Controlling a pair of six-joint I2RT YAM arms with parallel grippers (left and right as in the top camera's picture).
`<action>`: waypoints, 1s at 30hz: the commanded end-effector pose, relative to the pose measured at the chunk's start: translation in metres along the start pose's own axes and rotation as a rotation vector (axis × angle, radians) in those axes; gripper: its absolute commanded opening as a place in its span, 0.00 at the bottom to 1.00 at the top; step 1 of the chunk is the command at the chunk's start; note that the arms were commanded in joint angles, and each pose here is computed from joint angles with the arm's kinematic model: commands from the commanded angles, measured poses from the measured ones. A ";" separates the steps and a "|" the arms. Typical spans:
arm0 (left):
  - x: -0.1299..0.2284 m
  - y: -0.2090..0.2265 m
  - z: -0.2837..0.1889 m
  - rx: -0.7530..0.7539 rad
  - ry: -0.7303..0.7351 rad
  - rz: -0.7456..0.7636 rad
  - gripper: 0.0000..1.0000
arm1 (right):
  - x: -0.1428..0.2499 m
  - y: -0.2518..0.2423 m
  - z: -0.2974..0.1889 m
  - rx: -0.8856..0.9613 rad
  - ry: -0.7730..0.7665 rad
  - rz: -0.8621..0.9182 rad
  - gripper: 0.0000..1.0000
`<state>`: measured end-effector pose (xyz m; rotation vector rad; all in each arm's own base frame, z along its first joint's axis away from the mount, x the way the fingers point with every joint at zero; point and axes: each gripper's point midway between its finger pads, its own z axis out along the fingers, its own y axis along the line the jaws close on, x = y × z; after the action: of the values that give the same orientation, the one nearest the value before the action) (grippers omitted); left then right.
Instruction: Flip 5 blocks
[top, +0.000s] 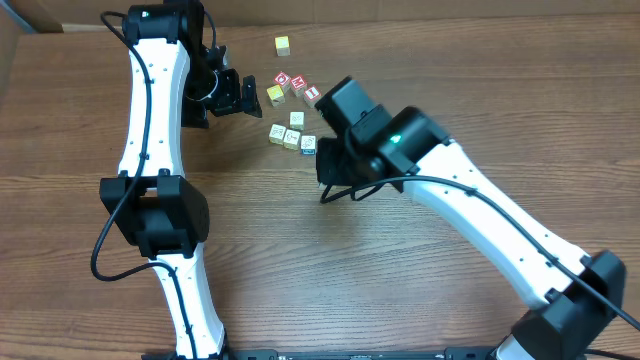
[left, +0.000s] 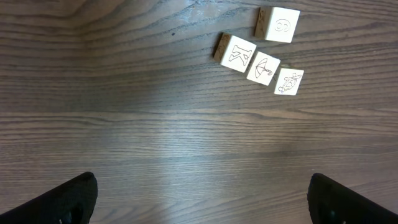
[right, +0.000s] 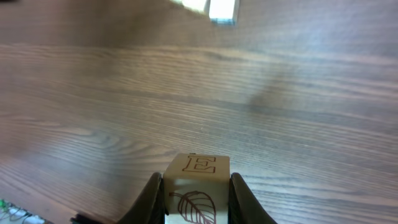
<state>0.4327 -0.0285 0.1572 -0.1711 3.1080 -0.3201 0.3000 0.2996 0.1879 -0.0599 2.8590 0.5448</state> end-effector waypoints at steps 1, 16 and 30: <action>-0.003 0.002 -0.001 -0.004 -0.011 -0.010 1.00 | 0.028 -0.003 0.035 0.015 0.085 -0.008 0.15; -0.003 0.002 -0.001 -0.004 -0.010 -0.010 1.00 | 0.053 -0.026 0.105 -0.003 0.054 0.006 0.69; -0.003 0.002 -0.001 -0.004 -0.010 -0.010 1.00 | 0.076 -0.001 0.122 -0.021 0.064 -0.078 0.55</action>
<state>0.4327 -0.0285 0.1572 -0.1711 3.1080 -0.3201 0.2640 0.3338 0.0709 -0.1443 2.8859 0.5859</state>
